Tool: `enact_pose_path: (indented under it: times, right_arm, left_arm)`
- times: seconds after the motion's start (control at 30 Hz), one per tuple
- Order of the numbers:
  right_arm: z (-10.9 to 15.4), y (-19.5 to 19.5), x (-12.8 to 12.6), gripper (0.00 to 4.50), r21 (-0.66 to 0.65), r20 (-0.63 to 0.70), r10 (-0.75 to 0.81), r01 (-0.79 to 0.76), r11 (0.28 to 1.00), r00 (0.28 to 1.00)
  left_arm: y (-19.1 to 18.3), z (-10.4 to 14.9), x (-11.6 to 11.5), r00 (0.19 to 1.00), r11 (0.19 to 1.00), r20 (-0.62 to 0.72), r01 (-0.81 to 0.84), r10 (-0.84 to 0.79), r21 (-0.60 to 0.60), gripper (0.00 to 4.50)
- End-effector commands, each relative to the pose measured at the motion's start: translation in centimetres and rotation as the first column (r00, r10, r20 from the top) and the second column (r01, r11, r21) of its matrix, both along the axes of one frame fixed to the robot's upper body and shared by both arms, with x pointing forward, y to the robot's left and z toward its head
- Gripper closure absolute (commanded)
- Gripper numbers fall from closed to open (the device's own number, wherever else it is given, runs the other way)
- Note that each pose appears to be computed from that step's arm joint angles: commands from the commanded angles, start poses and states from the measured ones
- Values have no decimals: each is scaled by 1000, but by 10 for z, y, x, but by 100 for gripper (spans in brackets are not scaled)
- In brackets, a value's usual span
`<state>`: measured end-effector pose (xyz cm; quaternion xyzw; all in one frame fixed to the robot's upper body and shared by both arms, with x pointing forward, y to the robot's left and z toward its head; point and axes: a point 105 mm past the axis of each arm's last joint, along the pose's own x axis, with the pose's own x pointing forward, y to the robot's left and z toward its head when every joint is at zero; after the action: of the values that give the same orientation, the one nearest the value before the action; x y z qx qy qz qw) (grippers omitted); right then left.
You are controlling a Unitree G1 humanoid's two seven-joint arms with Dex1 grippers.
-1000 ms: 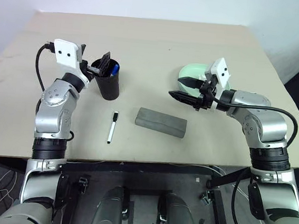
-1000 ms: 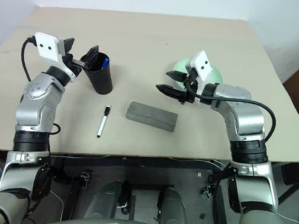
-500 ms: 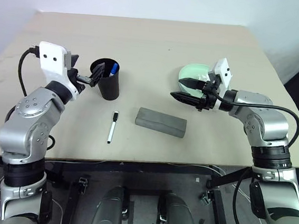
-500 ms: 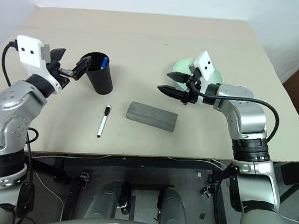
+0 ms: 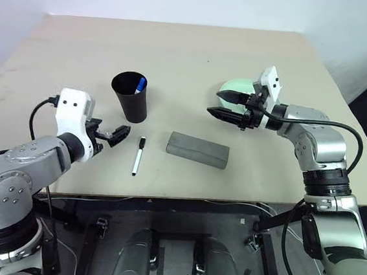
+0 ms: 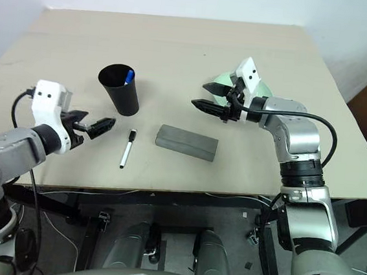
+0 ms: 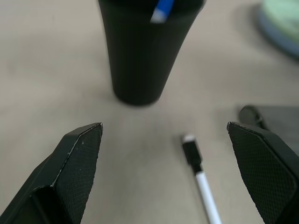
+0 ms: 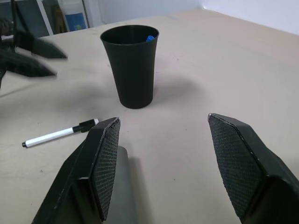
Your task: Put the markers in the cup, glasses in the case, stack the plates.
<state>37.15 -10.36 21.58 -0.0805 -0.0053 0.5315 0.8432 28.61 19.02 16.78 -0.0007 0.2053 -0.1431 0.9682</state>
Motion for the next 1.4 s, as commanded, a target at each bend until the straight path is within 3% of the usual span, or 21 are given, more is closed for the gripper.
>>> enact_pose_path:
  times: [0.03, 0.83, 1.23, 1.4]
  right_arm:
    - [15, 4, 0, 131, 3, 62, 16, -17, 1000, 998]
    - [15, -2, -1, 131, 21, 82, -41, 39, 999, 996]
    - [14, -10, -3, 131, 32, 82, -86, 84, 996, 993]
    - [13, -11, -3, 131, 30, 81, -94, 92, 995, 992]
  left_arm:
    - [-1, -13, -2, 996, 995, -92, 29, -19, 99, 2]
    - [-38, -49, 11, 967, 990, -253, 70, -37, 125, 2]
    - [-41, -65, 6, 937, 994, -344, 90, -62, 67, 2]
    - [-35, -70, 1, 927, 993, -369, 93, -60, 72, 161]
